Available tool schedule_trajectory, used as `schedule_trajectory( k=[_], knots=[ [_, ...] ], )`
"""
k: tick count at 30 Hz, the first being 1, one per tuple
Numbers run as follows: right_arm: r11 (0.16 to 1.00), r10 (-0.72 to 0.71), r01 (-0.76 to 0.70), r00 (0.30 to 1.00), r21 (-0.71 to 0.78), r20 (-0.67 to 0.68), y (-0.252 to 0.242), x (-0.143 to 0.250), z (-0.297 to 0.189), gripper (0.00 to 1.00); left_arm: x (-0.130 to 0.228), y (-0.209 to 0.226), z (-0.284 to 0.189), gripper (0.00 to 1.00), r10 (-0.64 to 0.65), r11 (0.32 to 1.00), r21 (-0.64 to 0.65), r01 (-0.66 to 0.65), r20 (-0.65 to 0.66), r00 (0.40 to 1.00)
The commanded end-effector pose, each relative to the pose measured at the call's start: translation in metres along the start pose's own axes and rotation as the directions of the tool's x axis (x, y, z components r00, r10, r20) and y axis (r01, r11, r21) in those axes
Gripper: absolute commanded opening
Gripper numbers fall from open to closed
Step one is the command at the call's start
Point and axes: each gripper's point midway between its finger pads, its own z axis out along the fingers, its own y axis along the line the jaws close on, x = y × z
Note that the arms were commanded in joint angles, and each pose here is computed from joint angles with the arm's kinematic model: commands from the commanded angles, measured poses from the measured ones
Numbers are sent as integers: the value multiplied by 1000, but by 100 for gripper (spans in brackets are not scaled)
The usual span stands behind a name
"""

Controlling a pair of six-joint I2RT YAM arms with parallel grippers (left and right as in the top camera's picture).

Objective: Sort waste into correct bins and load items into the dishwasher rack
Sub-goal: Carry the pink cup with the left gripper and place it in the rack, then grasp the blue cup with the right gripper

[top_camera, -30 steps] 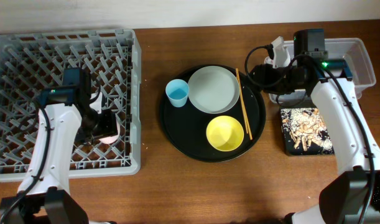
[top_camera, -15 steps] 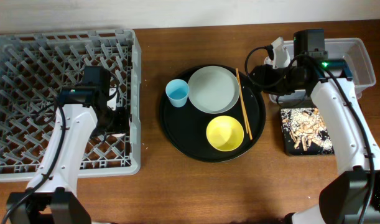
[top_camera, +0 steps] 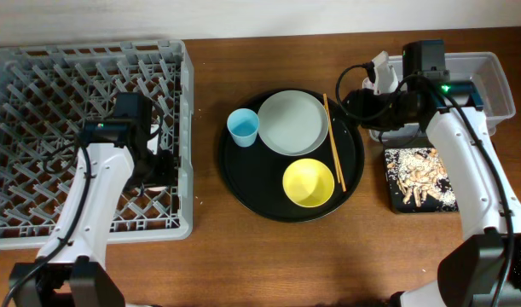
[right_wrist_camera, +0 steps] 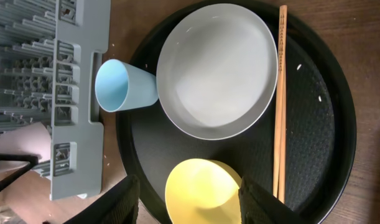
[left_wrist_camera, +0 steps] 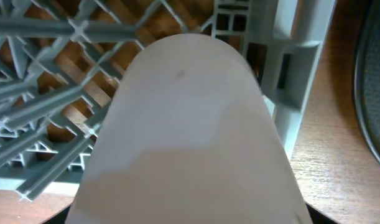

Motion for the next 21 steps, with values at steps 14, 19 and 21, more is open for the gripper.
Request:
schedule_trajectory(
  k=[14,19,21],
  knots=[
    [992,-117,118,993,-43,17,44,0,7,53,-21,-6,-7,94,-12,1000,30,10,79,997],
    [995,-90,87,993,38,80,87,-4,47,54,-58,-39,-51,98,-21,974,226,-28,212,977],
    [995,-94,89,990,52,103,102,-4,65,54,-69,-48,-66,99,-23,961,273,-49,254,967]
  ],
)
